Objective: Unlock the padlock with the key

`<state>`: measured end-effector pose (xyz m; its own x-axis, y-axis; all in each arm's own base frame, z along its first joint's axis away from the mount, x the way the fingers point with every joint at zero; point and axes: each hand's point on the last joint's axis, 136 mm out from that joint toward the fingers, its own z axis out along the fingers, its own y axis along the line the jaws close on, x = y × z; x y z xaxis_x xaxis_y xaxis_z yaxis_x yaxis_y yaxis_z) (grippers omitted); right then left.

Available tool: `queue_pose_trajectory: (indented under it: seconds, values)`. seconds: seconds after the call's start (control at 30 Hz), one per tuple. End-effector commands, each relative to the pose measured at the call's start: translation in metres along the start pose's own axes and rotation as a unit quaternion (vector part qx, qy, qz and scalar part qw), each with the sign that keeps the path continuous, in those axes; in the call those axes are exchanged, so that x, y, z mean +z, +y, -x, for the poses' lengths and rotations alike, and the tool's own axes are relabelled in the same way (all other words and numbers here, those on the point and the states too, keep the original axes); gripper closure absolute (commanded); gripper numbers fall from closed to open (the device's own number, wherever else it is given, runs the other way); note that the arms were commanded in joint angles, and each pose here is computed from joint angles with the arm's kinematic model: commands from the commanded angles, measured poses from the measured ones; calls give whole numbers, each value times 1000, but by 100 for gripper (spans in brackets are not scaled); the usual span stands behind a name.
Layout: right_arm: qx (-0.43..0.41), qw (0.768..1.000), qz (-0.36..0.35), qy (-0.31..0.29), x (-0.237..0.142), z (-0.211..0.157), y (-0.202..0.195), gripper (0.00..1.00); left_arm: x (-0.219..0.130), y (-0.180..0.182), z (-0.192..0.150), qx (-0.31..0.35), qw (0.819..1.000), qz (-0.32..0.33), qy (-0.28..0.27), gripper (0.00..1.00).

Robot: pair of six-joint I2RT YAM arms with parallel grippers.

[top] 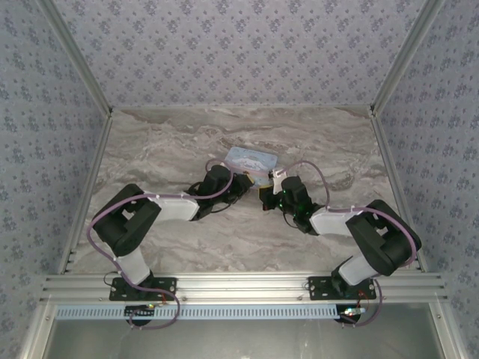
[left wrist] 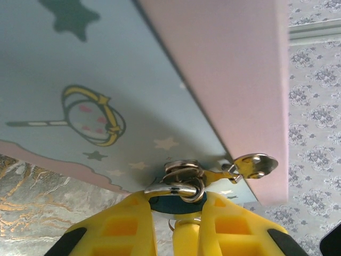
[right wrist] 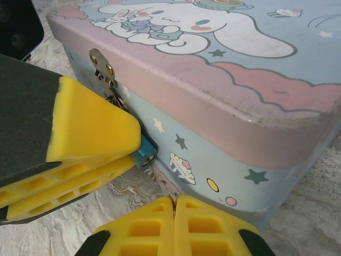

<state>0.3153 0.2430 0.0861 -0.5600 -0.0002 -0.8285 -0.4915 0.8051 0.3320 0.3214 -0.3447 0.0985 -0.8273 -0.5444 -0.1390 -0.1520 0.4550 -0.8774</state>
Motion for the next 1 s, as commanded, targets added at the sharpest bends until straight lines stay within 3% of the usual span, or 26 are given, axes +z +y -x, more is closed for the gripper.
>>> queue_pose_trajectory:
  seconds: [0.0,0.23,0.67,0.97]
  values:
    - [-34,997,42,-49,4,36,21,100,-8,-53,-14,6,997,-72,33,83]
    - [-56,997,27,-41,9,31,7,100,-9,-57,-15,0,996,-78,38,83]
    - [-5,995,93,-44,10,42,21,100,0,-51,-18,-1,997,-69,47,83]
    - [67,995,71,-9,20,7,4,100,24,-23,-24,-30,996,-57,58,83]
